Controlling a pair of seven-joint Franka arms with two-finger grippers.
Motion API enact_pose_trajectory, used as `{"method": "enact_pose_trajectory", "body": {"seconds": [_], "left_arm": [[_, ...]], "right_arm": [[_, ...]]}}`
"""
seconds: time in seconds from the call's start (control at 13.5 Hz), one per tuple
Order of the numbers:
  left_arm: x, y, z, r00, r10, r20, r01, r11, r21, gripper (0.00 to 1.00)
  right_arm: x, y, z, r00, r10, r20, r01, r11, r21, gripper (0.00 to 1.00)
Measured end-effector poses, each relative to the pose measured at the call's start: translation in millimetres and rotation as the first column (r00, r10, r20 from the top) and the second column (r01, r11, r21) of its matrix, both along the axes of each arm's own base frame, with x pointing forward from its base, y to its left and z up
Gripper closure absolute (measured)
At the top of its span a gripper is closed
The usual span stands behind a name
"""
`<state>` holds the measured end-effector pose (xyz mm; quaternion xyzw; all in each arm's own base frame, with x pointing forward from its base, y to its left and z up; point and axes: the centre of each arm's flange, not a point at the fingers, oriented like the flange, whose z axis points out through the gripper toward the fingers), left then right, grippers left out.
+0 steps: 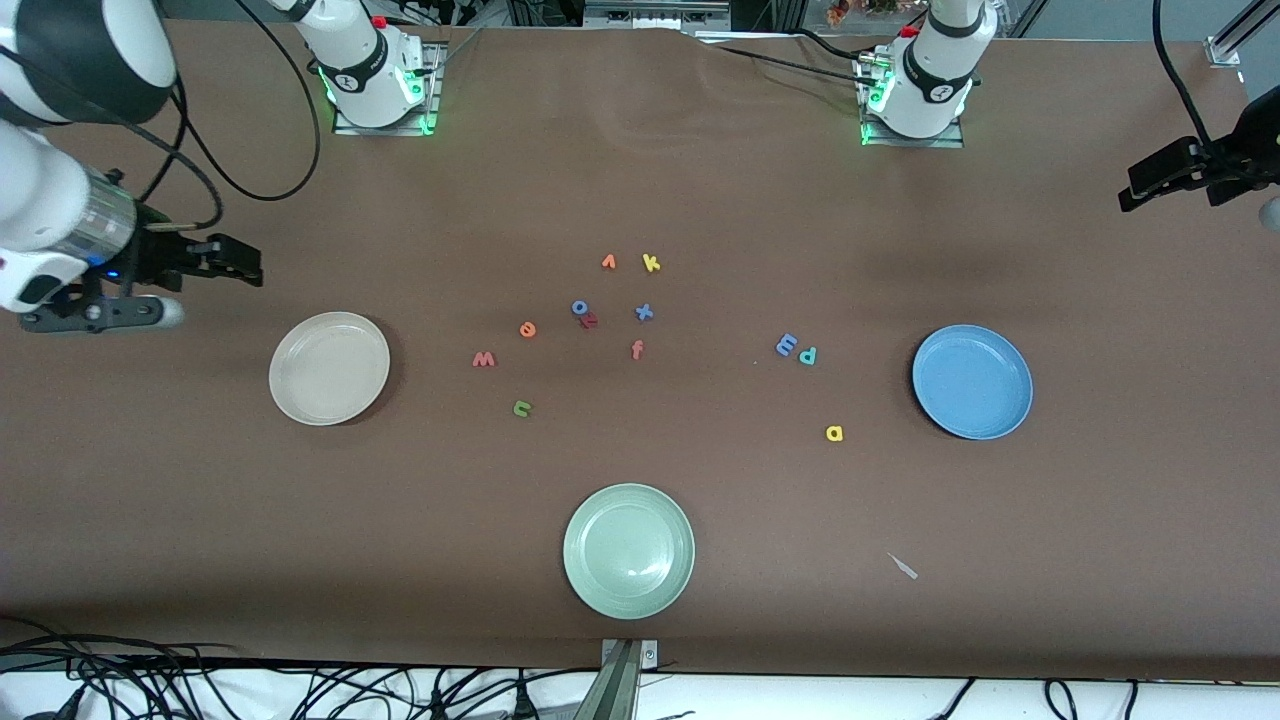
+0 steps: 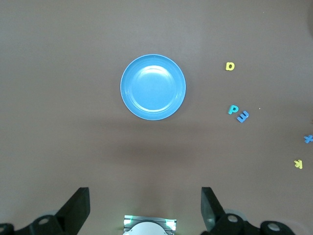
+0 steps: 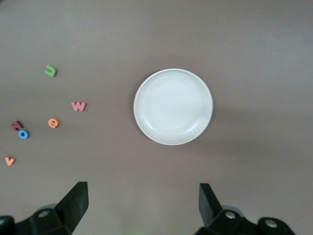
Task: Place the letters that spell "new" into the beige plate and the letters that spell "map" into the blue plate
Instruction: 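Move the right gripper past the white plate toward the letters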
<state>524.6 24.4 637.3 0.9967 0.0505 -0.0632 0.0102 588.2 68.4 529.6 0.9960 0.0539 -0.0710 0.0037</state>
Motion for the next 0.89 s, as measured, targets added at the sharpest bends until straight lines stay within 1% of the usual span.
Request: {"method": "enact_pose_trajectory", "body": {"seconds": [0.3,0.44,0.59,0.67,0.74,0.89], "left_arm": [[0,0,0,1.0,0.0,0.0,0.0,1.0,0.0,0.0],[0,0,0,1.0,0.0,0.0,0.0,1.0,0.0,0.0],[0,0,0,1.0,0.0,0.0,0.0,1.0,0.0,0.0],[0,0,0,1.0,0.0,0.0,0.0,1.0,0.0,0.0],[0,0,0,1.0,-0.001,0.0,0.001,1.0,0.0,0.0],[0,-2,0,1.0,-0.003,0.0,0.003,1.0,0.0,0.0]], "right_arm": [[7,37,-27,0.998,0.059,-0.012,-0.059,0.998,0.003,0.0],[8,60,-44,0.997,0.076,-0.031,-0.076,0.997,0.004,0.0],[10,76,-61,0.997,0.063,-0.042,-0.062,0.998,0.019,0.0],[12,84,-72,0.998,0.046,-0.04,-0.045,0.999,0.024,0.0],[12,95,-85,0.999,0.022,-0.029,-0.021,0.999,0.024,0.0],[6,123,-114,1.0,-0.03,-0.007,0.03,0.999,0.016,0.0]]}}
